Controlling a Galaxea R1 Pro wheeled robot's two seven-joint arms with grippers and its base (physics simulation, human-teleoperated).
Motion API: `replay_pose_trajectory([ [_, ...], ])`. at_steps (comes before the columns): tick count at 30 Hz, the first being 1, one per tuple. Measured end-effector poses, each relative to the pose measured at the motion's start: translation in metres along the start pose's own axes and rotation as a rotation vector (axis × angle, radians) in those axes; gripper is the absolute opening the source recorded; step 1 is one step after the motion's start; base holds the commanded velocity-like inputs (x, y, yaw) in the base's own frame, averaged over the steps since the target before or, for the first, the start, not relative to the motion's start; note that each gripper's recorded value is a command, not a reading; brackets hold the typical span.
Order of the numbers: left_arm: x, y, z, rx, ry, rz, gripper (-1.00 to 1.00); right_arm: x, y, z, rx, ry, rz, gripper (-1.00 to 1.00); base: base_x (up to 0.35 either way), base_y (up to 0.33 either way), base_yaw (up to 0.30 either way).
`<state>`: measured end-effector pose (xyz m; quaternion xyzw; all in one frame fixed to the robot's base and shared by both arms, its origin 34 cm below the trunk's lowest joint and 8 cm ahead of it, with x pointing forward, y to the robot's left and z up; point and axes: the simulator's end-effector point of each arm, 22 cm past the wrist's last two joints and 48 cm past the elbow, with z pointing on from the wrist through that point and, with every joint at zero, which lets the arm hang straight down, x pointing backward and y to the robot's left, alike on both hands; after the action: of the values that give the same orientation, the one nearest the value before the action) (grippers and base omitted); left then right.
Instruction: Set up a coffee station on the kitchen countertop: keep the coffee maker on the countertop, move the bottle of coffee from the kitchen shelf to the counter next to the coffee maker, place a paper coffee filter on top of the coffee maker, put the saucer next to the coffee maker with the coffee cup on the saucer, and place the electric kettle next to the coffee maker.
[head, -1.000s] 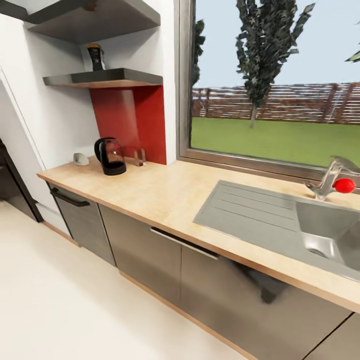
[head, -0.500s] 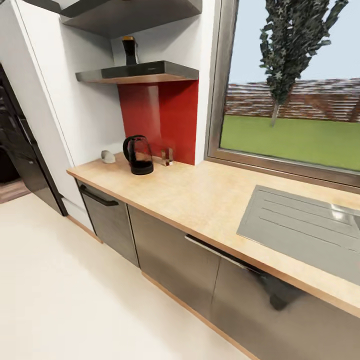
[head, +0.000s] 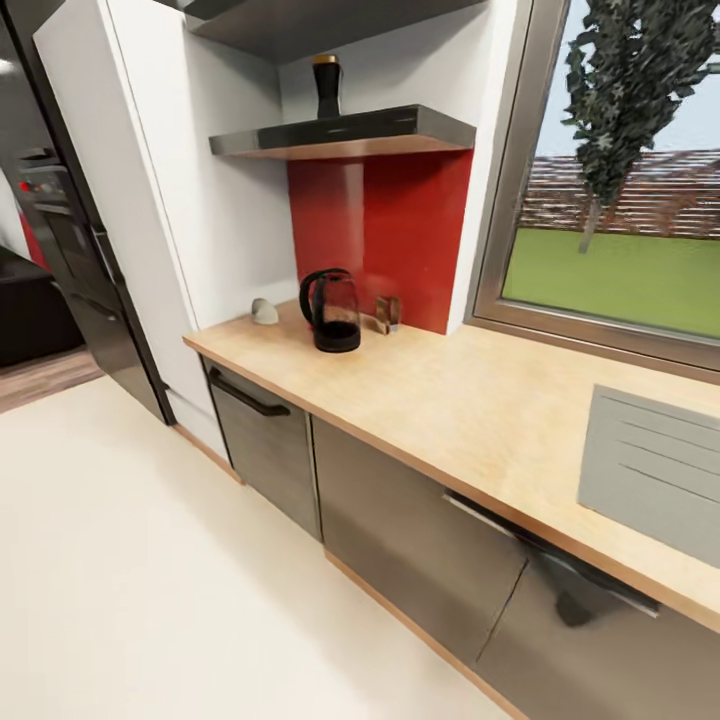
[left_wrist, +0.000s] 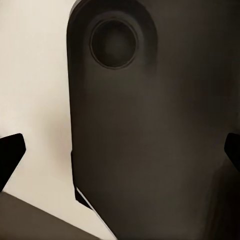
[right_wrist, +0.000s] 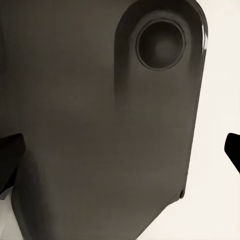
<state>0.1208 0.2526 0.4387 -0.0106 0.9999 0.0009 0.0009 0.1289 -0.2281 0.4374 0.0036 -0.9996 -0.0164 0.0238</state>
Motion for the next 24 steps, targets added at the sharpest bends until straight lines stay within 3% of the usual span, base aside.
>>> replay_pose_trajectory([
  [24,0.0001,0.0020,0.0000,-0.003,0.001,0.001,1.00,0.0004,0.0012,0.0000,-0.003,0.000,-0.002,1.00,0.197,0.284,0.002],
])
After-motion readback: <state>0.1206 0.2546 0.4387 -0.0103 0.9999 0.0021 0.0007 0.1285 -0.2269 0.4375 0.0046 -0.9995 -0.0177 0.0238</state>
